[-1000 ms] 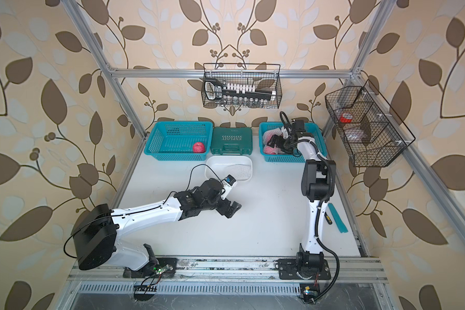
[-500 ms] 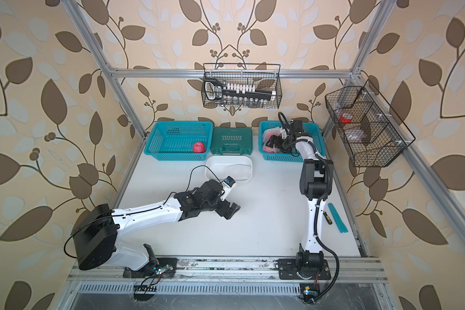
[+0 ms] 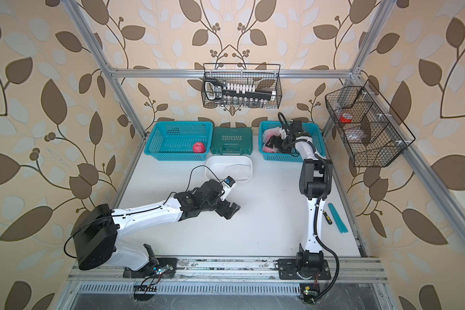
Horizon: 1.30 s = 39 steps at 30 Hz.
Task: Remove foam nets from apples
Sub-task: Pick up the apple from the basket.
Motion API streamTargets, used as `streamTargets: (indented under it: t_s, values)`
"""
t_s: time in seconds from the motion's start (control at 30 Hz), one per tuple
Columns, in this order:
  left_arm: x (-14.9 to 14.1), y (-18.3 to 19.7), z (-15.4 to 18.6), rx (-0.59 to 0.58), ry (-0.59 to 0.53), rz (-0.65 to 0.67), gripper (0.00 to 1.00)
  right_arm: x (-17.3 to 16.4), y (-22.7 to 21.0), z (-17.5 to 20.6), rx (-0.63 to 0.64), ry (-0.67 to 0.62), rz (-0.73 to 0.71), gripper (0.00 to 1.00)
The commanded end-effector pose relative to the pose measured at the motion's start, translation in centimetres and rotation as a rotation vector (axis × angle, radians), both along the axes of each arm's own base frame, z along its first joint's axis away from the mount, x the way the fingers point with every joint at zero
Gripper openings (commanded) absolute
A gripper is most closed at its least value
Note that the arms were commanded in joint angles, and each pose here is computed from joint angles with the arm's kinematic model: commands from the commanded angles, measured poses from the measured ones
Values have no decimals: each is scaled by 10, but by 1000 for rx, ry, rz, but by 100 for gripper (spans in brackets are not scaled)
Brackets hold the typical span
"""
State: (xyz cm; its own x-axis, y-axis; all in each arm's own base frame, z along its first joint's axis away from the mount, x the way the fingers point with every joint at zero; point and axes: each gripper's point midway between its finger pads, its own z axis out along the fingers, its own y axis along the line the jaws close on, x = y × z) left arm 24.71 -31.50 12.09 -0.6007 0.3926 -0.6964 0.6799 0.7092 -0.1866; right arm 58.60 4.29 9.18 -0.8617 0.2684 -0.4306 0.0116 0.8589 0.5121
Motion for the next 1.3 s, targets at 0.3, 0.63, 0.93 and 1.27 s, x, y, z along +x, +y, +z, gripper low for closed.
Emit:
streamTargets:
  t_s: [0.3, 0.63, 0.93, 1.27]
  values:
    - [4, 2, 5, -20, -13, 31, 99, 0, 8, 13, 67, -45, 18, 78]
    - [5, 4, 6, -16, -19, 39, 99, -2, 5, 34, 93, -89, 5, 72]
    - [5, 5, 10, -19, -26, 42, 99, -5, 0, 51, 123, -119, -7, 70]
    - [6, 6, 16, -22, -45, 42, 99, -10, -1, 78, 142, -167, -9, 70]
